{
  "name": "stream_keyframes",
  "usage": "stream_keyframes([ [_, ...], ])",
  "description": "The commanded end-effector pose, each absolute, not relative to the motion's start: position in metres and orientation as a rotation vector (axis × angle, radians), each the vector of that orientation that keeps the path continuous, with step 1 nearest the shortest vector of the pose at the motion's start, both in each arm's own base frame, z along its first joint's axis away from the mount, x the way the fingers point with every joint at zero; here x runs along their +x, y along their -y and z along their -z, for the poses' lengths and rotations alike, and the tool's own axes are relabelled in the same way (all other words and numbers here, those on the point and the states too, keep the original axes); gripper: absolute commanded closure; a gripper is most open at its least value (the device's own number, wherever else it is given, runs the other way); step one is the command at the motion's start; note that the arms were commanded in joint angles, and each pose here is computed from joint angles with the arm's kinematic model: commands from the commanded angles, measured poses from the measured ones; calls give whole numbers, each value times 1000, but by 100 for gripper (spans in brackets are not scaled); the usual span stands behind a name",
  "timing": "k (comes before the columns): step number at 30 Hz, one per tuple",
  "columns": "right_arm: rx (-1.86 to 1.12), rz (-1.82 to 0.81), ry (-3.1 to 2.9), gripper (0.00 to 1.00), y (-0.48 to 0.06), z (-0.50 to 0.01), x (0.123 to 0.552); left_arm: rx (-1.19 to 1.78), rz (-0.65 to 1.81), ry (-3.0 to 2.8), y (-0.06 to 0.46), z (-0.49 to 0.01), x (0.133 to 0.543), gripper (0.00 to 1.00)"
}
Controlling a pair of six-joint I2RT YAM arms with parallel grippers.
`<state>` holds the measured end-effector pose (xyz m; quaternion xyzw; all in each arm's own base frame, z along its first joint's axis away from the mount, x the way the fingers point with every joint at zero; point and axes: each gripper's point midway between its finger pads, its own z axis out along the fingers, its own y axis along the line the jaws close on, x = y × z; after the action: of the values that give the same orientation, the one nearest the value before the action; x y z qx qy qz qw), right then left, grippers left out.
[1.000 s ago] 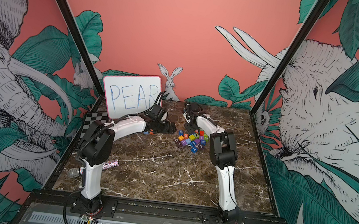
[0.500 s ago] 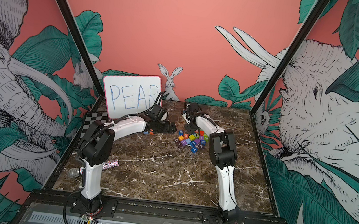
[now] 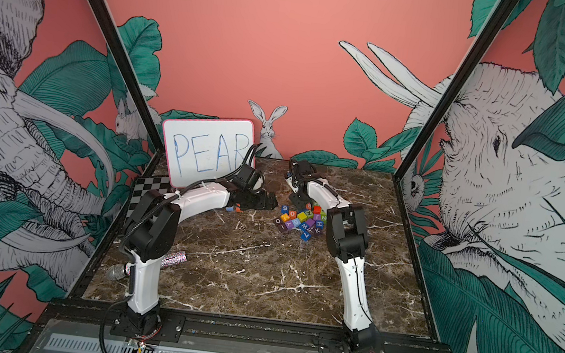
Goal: Spell the uppercase word “pear” with letter blocks
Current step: Pick up the letter block from the center of the board.
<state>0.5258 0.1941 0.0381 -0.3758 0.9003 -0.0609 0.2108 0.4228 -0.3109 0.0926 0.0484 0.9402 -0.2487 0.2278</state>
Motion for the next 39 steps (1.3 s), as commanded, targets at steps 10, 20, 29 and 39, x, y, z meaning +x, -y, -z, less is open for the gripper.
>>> stream_keyframes([
  [10, -1083, 67, -2634, 39, -190, -23, 522, 111, 690, -2570, 305, -105, 426, 1],
  [20, -1059, -53, -2670, 45, -194, -22, 514, 100, 692, -2577, 303, -103, 424, 1],
  [29, -947, -176, -2681, 47, -197, -33, 527, 99, 686, -2566, 301, -107, 423, 1],
  [39, -907, -199, -2697, 47, -196, -35, 531, 103, 682, -2562, 301, -111, 425, 1],
])
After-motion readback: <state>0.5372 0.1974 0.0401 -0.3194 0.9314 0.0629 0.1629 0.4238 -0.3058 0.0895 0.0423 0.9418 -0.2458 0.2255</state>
